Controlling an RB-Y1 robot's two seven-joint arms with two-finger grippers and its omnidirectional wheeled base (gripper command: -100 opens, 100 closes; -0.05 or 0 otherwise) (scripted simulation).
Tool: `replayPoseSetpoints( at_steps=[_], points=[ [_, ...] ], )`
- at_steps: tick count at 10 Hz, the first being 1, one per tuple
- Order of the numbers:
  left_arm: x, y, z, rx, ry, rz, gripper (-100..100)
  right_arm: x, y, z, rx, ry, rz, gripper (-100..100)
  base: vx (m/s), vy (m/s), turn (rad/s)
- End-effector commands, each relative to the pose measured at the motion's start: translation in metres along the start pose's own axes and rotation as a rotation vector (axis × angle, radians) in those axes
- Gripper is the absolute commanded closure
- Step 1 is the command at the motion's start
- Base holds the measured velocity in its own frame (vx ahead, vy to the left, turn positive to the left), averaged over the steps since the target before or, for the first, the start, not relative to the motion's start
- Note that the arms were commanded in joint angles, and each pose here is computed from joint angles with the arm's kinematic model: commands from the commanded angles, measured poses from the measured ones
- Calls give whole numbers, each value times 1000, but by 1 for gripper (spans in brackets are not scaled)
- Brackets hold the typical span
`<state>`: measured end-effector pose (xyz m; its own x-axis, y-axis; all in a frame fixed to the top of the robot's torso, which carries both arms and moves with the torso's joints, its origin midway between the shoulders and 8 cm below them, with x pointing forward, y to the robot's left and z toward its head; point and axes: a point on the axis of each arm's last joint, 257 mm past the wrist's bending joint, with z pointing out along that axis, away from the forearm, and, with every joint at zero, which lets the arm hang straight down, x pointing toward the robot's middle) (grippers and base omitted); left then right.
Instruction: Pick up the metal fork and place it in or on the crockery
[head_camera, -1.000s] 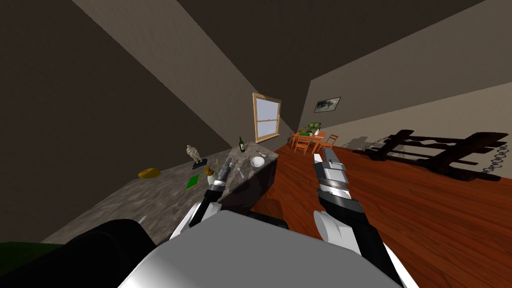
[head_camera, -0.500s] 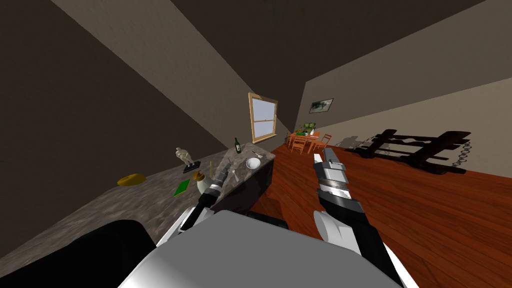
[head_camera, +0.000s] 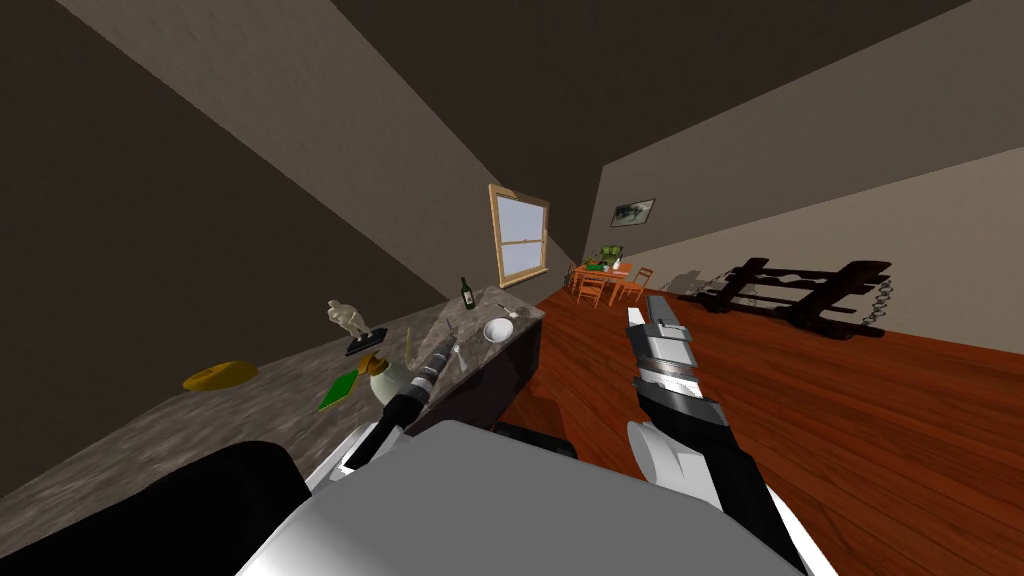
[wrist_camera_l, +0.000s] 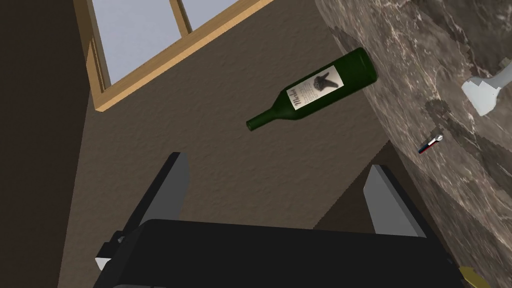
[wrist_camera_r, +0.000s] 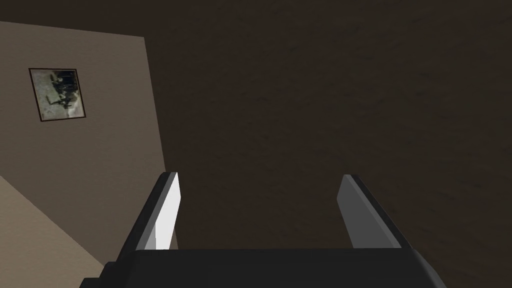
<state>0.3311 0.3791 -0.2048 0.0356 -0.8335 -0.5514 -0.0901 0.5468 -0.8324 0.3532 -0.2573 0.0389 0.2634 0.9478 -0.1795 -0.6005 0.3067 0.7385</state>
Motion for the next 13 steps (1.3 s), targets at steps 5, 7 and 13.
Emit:
replayPoseSetpoints(
  at_steps=[5, 7, 13],
  points=[
    [-8, 66, -24, -196, 75, 95, -100, 0, 0, 0, 0, 0, 0, 0, 52, -47, -66],
    [-15, 90, -35, -268, 100, 136, -100, 0, 0, 0, 0, 0, 0, 0, 56, -50, -75],
    [-50, 159, -76, -501, 181, 289, -100, 0, 0, 0, 0, 0, 0, 0, 65, -55, -73]
  ],
)
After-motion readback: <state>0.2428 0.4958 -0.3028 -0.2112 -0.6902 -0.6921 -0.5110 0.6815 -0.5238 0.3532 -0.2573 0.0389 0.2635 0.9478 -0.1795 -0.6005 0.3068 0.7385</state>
